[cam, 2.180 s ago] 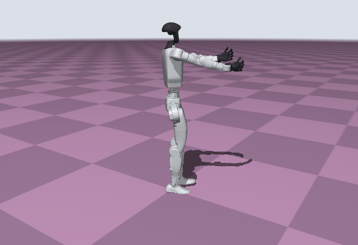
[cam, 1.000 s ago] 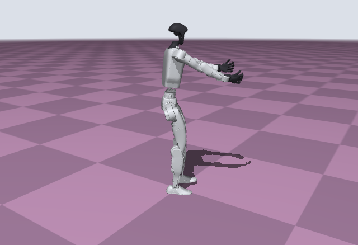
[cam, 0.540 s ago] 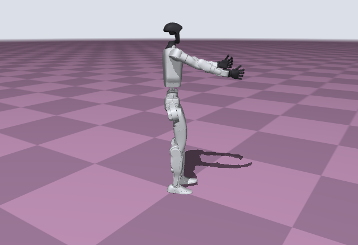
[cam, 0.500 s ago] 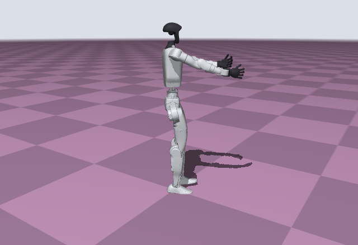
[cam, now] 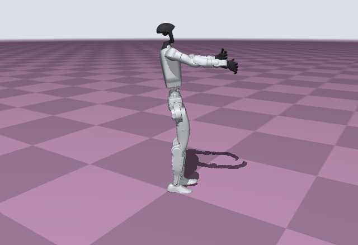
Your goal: Dance
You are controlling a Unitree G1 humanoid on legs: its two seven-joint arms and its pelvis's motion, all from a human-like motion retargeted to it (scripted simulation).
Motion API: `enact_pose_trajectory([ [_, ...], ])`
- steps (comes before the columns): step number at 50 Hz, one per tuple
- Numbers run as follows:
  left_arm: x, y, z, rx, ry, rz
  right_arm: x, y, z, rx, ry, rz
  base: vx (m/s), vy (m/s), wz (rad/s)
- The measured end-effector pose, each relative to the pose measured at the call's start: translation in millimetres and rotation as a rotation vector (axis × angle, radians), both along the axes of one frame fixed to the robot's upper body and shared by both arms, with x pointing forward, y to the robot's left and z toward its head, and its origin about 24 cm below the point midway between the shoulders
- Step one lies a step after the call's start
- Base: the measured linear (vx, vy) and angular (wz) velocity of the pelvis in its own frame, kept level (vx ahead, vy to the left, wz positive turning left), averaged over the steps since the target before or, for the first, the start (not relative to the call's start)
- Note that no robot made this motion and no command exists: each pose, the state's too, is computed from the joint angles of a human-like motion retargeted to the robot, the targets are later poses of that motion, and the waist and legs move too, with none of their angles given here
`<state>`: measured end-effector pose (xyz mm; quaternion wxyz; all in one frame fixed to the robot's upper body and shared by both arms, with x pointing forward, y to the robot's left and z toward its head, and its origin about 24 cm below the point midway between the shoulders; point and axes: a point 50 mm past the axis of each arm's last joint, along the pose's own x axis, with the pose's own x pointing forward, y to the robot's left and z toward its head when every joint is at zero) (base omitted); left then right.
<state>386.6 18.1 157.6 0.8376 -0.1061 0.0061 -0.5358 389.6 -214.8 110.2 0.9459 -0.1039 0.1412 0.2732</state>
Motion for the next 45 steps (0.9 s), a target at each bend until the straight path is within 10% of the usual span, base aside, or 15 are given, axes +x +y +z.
enact_pose_trajectory([
  [15,-58,1,-123,-0.198,0.383,0.038,-46,-113,108,-1.178,-0.107,0.023,0.06,-0.03,0.10],
  [26,-127,66,-233,-0.312,0.927,0.460,-121,-189,155,-1.830,-0.427,-0.374,0.00,0.00,0.00],
  [35,-187,161,-281,-0.185,1.157,0.947,-204,-252,102,-1.851,-0.776,-1.110,0.00,-0.01,0.02],
  [45,-257,309,-270,0.151,1.053,1.512,-277,-230,-56,-1.207,-0.511,-2.365,0.05,0.10,-0.27],
])
